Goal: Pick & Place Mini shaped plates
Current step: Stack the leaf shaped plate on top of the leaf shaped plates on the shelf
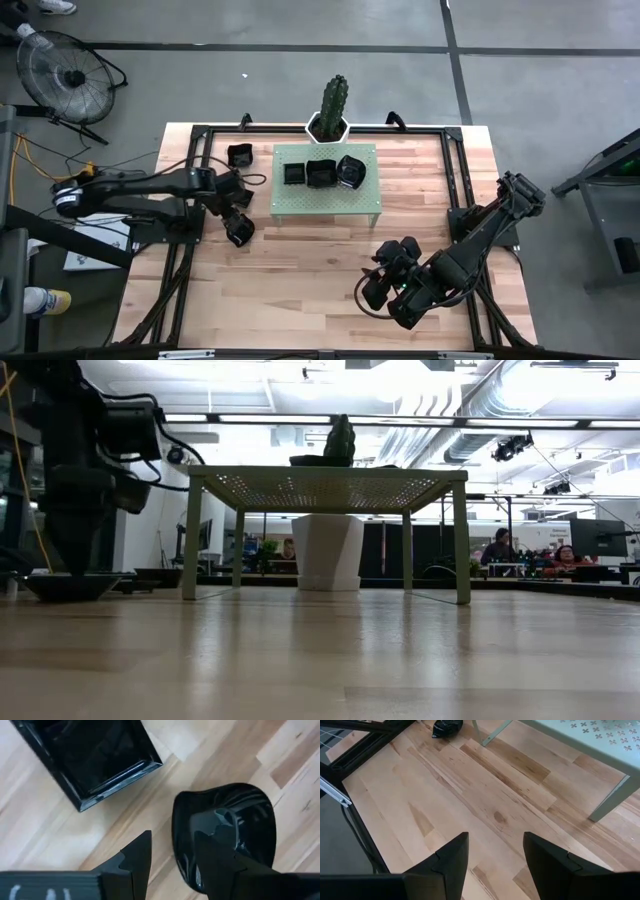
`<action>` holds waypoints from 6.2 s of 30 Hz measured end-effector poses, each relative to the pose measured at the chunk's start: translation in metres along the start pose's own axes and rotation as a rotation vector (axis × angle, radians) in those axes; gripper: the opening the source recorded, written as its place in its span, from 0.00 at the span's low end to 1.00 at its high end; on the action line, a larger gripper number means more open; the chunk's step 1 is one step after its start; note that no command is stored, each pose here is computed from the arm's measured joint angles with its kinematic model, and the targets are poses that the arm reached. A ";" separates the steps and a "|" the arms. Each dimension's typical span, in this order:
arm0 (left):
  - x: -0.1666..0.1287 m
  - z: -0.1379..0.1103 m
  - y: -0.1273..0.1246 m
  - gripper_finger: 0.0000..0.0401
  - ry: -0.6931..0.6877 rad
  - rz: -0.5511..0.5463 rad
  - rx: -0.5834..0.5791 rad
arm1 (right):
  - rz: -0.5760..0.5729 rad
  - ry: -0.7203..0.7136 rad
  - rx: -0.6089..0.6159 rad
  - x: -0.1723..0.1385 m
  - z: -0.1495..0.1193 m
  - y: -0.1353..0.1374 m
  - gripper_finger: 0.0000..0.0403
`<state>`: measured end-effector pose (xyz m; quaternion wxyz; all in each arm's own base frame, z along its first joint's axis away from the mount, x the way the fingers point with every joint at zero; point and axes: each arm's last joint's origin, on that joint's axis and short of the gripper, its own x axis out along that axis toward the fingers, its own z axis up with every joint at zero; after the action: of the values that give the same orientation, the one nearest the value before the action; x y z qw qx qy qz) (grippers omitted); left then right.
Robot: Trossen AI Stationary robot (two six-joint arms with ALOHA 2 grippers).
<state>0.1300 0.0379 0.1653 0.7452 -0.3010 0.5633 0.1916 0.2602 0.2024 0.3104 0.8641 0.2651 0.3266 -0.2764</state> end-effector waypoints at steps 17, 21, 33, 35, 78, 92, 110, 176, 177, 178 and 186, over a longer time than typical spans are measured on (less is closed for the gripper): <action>0.008 0.002 0.000 0.35 0.065 0.008 0.016 | -0.001 0.000 -0.011 0.000 0.000 0.000 0.46; 0.008 0.002 0.000 0.31 0.069 0.000 0.015 | -0.002 -0.008 -0.015 0.000 0.000 0.000 0.46; 0.008 0.002 -0.001 0.23 0.071 -0.008 0.019 | -0.003 -0.010 -0.021 0.000 0.000 0.000 0.46; 0.008 0.002 -0.001 0.23 0.065 -0.011 0.020 | -0.002 -0.010 -0.022 0.000 0.000 0.000 0.46; 0.016 -0.002 0.001 0.11 0.071 -0.041 0.025 | -0.005 -0.021 -0.030 0.000 0.001 0.000 0.46; 0.014 -0.003 -0.001 0.00 0.078 -0.116 0.083 | -0.011 -0.020 -0.044 0.000 0.000 -0.001 0.46; -0.098 -0.003 -0.027 0.00 -0.278 -0.091 0.222 | 0.001 -0.130 -0.003 0.002 0.007 0.002 0.46; -0.145 0.011 -0.146 0.00 -1.170 0.682 0.615 | -0.361 -0.873 -0.169 0.174 0.145 0.053 0.46; -0.144 0.011 -0.146 0.00 -1.170 0.676 0.619 | -0.347 -0.873 -0.171 0.175 0.146 0.053 0.46; -0.144 0.011 -0.147 0.00 -1.170 0.667 0.626 | -0.333 -0.874 -0.169 0.176 0.147 0.052 0.46; -0.144 0.011 -0.146 0.00 -1.166 0.667 0.633 | -0.334 -0.878 -0.145 0.178 0.150 0.049 0.38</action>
<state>0.1874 -0.0563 0.3386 0.8767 0.2660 0.1663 0.3648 0.4678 0.0870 0.2950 0.8805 0.0062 -0.0132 -0.4739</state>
